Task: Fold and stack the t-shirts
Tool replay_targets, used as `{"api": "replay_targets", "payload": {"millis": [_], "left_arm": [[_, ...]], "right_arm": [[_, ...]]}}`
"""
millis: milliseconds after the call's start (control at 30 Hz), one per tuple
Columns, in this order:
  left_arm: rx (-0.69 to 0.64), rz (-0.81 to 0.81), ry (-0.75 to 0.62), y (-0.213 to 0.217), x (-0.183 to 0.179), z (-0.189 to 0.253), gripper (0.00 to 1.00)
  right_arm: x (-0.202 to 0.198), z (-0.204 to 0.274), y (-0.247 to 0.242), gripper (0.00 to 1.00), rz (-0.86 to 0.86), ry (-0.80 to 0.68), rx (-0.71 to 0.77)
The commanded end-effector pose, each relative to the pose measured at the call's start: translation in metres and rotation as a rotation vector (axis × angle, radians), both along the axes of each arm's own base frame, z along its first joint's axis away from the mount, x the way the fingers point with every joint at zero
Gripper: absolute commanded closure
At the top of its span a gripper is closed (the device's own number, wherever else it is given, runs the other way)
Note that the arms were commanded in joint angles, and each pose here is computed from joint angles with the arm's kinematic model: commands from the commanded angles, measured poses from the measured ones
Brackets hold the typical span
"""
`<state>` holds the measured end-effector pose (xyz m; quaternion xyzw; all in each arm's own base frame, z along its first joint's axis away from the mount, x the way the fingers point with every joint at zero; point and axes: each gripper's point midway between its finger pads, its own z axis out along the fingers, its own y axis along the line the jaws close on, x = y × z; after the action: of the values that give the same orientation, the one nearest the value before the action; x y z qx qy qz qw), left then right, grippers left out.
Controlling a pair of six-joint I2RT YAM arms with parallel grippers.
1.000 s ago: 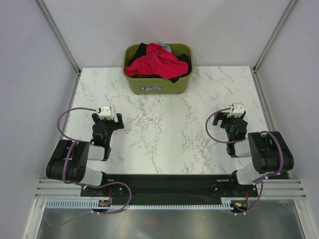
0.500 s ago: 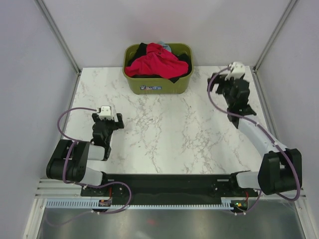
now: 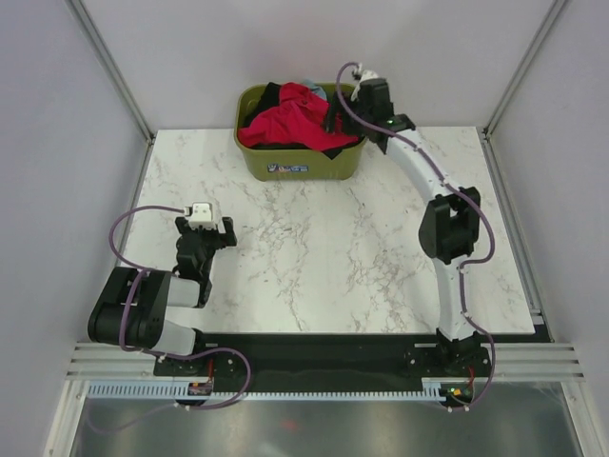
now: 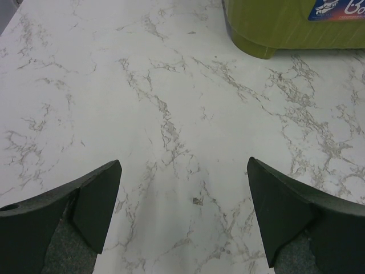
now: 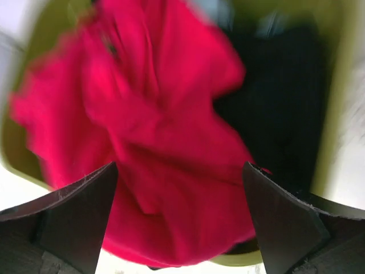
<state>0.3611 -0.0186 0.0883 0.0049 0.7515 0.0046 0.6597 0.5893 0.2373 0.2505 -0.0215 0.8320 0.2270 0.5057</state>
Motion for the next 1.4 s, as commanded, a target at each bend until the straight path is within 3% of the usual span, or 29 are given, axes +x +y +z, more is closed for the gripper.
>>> {"api": "replay_targets", "payload": {"millis": [0,200,300,333,367,567,700,867,967,1033,1167,1200,1267,1300,1333,1367], "left_arm": [[0.018,0.015,-0.067,0.004,0.007,0.018,0.00],[0.018,0.013,-0.070,0.004,0.007,0.019,0.00],[0.018,0.013,-0.070,0.004,0.008,0.019,0.00],[0.018,0.015,-0.069,0.005,0.007,0.019,0.00],[0.018,0.012,-0.070,0.004,0.008,0.019,0.00],[0.018,0.013,-0.070,0.004,0.008,0.019,0.00],[0.018,0.013,-0.070,0.004,0.007,0.019,0.00],[0.016,0.012,-0.070,0.004,0.007,0.020,0.00],[0.013,0.015,-0.063,0.005,0.009,0.018,0.00],[0.004,0.016,-0.058,0.008,0.009,0.018,0.00],[-0.030,0.115,-0.060,0.022,0.007,0.021,0.00],[-0.035,0.159,-0.084,0.029,0.005,0.036,0.00],[-0.044,0.165,-0.097,0.028,0.011,0.063,0.00],[-0.037,0.179,0.009,0.029,0.004,0.049,0.00],[-0.126,0.196,-0.072,0.026,0.008,0.090,0.00],[-0.178,0.197,-0.058,0.023,0.005,0.097,0.00]], "right_arm": [[-0.020,-0.021,0.014,0.02,0.024,0.106,-0.072],[-0.012,-0.037,0.020,0.02,0.006,0.110,-0.089],[-0.014,-0.028,0.020,0.11,-0.002,0.084,-0.104],[-0.015,-0.022,0.019,0.16,-0.002,0.072,-0.107],[-0.018,-0.012,0.017,0.32,-0.001,0.056,-0.108],[-0.030,0.026,0.003,0.66,-0.035,-0.013,-0.132],[-0.042,0.066,-0.004,0.64,-0.044,-0.080,-0.116],[-0.055,0.103,-0.005,0.46,-0.028,-0.139,-0.078],[-0.072,0.134,-0.003,0.69,0.011,-0.188,-0.039],[-0.077,0.144,-0.003,0.77,0.022,-0.212,-0.029],[-0.074,0.125,-0.015,0.11,-0.044,-0.178,-0.065],[-0.072,0.118,-0.016,0.04,-0.053,-0.164,-0.072],[-0.065,0.095,-0.013,0.02,-0.048,-0.120,-0.087],[-0.063,0.087,-0.011,0.02,-0.043,-0.106,-0.091],[-0.061,0.077,-0.009,0.02,-0.041,-0.085,-0.098],[-0.055,0.063,-0.006,0.02,-0.035,-0.061,-0.107]]}}
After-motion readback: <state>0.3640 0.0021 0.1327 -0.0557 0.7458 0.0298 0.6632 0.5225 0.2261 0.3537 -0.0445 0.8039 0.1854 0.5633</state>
